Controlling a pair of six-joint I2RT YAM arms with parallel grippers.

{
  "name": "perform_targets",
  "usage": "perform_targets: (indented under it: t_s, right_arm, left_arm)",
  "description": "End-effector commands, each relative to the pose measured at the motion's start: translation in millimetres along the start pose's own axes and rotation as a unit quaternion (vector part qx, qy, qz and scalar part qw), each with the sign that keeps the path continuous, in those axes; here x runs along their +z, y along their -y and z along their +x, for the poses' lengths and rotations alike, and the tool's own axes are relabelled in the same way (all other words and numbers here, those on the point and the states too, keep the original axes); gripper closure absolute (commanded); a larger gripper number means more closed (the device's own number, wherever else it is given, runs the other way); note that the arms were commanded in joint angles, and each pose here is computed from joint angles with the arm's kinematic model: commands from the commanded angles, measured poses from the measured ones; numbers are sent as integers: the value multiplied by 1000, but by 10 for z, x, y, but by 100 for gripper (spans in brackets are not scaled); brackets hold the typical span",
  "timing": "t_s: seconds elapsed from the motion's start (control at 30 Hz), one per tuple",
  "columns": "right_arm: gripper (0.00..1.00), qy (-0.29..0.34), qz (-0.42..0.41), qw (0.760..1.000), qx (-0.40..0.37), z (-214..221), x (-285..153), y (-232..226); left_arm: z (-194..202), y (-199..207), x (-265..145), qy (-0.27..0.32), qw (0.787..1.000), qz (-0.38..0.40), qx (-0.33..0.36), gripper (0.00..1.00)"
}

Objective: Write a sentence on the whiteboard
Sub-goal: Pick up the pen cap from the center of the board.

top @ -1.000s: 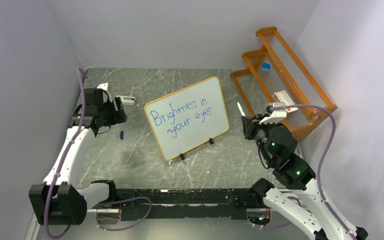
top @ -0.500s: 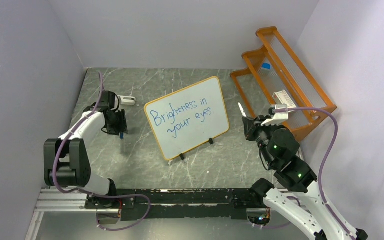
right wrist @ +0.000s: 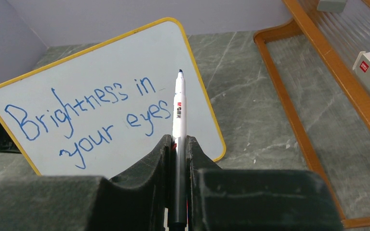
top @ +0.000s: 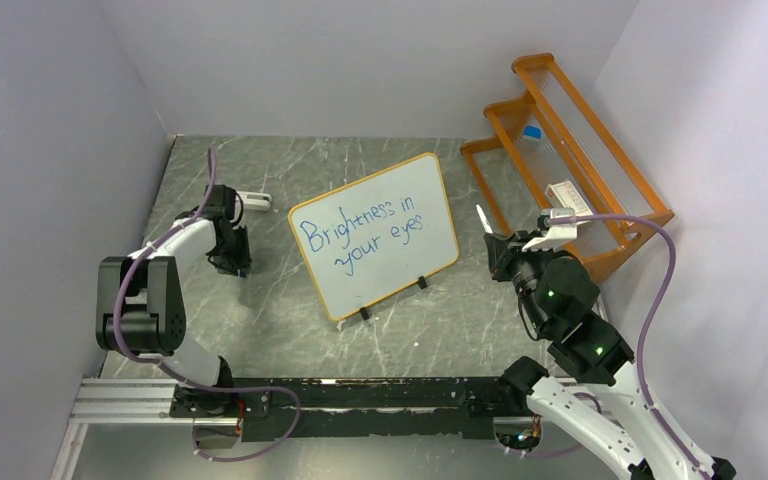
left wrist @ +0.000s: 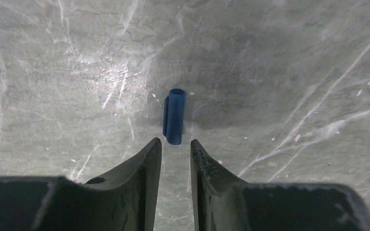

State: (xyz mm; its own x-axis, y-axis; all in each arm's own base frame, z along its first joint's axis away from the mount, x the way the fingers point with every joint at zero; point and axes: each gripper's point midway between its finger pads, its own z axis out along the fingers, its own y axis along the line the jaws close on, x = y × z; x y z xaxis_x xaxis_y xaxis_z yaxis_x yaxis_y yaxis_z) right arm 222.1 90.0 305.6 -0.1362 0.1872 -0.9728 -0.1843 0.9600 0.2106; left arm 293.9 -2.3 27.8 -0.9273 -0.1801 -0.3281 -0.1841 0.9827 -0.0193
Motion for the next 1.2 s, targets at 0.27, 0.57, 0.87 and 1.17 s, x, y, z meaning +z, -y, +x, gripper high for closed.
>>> perform_targets:
  t_s: [0.27, 0.57, 0.87, 1.17]
  right_arm:
    - [100, 4, 0, 1000, -4, 9, 13, 1]
    - [100, 0, 1, 1000, -5, 22, 24, -4]
    - [100, -6, -3, 1000, -7, 53, 42, -25]
    - [100, -11, -13, 1000, -8, 69, 48, -65]
  left_arm:
    - [-37, -85, 202, -10, 1000, -23, 18, 71]
    - [37, -22, 337, -34, 999, -14, 25, 77]
    - [-10, 47, 146, -8, 999, 11, 29, 89]
    - [-54, 111, 36, 8, 999, 40, 20, 95]
